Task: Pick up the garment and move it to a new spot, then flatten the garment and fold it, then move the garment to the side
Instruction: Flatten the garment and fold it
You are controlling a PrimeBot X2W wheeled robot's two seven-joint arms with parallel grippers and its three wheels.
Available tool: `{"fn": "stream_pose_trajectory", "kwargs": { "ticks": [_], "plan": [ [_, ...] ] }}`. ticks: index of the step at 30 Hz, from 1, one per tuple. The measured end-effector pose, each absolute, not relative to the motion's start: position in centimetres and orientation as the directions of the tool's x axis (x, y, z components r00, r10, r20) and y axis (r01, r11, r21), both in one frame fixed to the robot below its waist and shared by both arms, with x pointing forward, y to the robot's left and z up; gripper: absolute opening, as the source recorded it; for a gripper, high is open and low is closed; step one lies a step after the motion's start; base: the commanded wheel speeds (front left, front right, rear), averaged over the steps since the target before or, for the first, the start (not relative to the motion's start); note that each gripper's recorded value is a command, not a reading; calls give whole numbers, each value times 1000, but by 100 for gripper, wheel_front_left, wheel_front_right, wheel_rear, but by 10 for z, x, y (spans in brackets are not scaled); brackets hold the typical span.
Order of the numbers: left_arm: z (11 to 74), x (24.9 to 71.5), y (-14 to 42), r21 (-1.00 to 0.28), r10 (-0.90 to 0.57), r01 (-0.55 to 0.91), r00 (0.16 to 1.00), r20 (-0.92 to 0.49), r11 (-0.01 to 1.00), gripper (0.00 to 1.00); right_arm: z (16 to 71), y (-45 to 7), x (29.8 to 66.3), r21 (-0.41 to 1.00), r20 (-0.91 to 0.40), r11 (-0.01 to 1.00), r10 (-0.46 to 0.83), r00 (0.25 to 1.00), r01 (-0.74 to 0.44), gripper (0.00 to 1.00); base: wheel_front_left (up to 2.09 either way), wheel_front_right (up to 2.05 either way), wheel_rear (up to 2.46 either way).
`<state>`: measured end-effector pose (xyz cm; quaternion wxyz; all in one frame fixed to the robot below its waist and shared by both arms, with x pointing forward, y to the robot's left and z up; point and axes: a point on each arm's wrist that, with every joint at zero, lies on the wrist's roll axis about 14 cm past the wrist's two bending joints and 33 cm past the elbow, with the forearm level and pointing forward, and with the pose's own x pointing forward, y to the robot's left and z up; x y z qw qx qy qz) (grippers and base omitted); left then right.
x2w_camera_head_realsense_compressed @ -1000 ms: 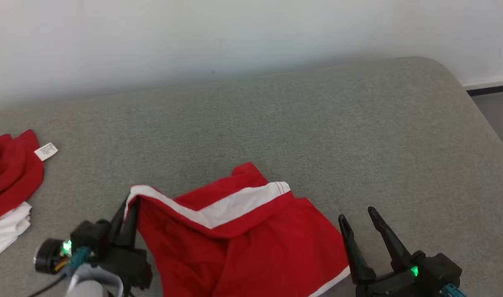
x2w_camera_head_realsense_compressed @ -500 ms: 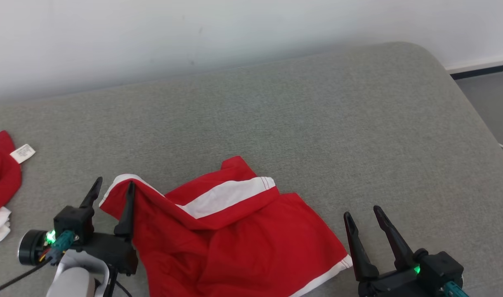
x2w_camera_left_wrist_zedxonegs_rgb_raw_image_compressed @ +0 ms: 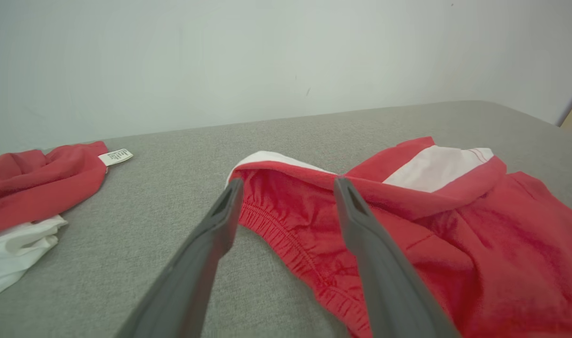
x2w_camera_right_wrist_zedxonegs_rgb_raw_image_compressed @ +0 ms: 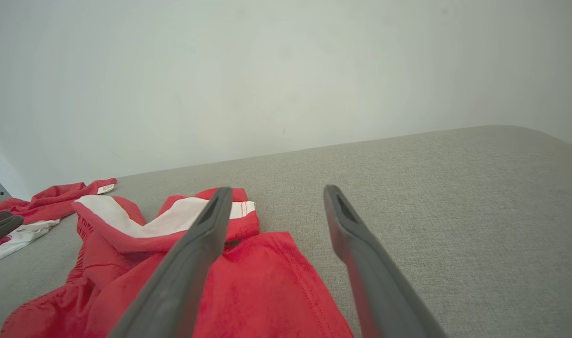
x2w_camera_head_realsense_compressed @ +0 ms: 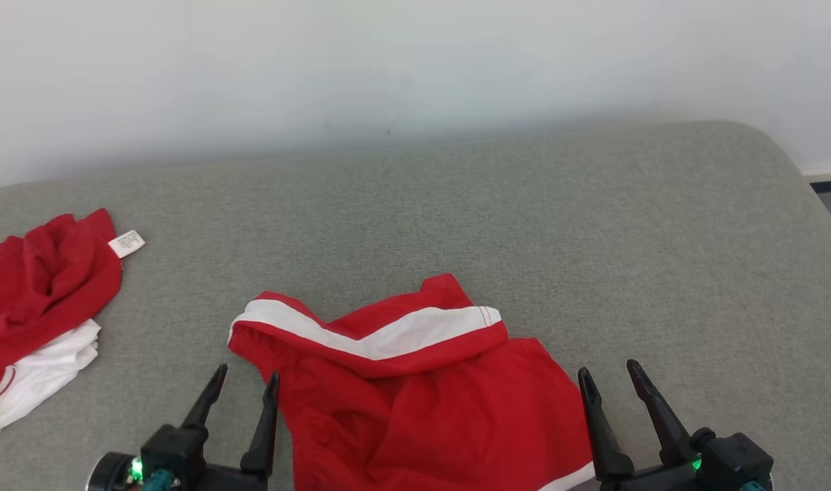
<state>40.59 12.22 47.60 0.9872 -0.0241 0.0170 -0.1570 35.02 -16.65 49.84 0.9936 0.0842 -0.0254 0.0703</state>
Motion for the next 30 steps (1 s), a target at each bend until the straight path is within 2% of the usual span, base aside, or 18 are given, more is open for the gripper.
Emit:
{"fn": "stream_pose_trajectory", "kwargs": {
  "ticks": [7, 18, 24, 30],
  "plan": [
    [458, 370, 124, -87, -302, 296, 950, -75, 951, 100, 496, -160, 346, 153, 55, 973, 167, 984, -174, 100, 0, 0, 0],
    [413, 318, 105, -136, -369, 346, 903, -219, 928, 100, 441, -202, 306, 43, -159, 986, 164, 974, -160, 100, 0, 0, 0],
    [396, 311, 109, -135, -375, 351, 884, -280, 927, 100, 416, -219, 296, 28, -255, 990, 141, 957, -138, 100, 0, 0, 0],
    [389, 320, 108, -125, -397, 377, 866, -305, 918, 100, 402, -207, 304, 38, -300, 983, 182, 937, -179, 100, 0, 0, 0]
  ]
}}
